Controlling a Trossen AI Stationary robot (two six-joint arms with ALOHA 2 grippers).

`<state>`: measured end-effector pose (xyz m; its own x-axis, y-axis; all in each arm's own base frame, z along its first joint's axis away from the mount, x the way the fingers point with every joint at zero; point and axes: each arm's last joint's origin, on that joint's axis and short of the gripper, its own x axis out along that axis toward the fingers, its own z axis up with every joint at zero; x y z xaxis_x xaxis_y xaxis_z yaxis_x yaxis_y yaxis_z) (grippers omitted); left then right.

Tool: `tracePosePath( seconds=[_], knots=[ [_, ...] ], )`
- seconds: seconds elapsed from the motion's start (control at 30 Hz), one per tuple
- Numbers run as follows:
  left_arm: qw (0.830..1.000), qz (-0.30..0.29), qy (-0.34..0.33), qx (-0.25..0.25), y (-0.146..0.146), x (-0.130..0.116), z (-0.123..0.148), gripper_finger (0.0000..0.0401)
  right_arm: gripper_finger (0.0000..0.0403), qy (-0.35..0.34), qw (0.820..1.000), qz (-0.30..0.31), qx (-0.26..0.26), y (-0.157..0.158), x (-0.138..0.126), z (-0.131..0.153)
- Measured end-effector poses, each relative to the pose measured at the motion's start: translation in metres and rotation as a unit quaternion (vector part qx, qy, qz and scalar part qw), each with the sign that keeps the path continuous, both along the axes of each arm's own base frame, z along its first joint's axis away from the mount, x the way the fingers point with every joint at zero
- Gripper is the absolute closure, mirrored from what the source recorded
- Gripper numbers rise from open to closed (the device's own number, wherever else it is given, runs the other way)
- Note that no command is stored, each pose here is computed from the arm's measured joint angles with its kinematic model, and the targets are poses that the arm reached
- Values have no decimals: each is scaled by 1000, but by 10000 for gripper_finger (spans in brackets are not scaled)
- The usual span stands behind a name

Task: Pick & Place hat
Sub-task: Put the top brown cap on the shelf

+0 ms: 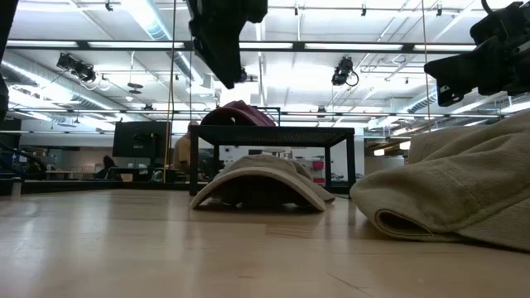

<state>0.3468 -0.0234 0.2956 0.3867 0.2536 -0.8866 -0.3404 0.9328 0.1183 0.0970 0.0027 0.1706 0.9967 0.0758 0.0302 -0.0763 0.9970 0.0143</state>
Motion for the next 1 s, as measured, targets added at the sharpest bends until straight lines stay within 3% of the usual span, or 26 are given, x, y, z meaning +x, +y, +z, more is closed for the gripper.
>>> tracePosePath(
  seconds=[0.2, 0.5, 0.67, 1.0],
  knots=[
    [987, 140, -52, -58, 9, 3, -2, 153, 376, 0, 1000, 0, 0, 0, 0, 0],
    [919, 340, -103, -171, 13, 4, -2, 153, 376, 0, 1000, 0, 0, 0, 0, 0],
    [903, 367, -117, -188, 11, 7, -4, 153, 376, 0, 1000, 0, 0, 0, 0, 0],
    [892, 388, -114, -202, -1, 24, -27, 153, 376, -1, 1000, 0, 0, 0, 0, 0]
  ],
)
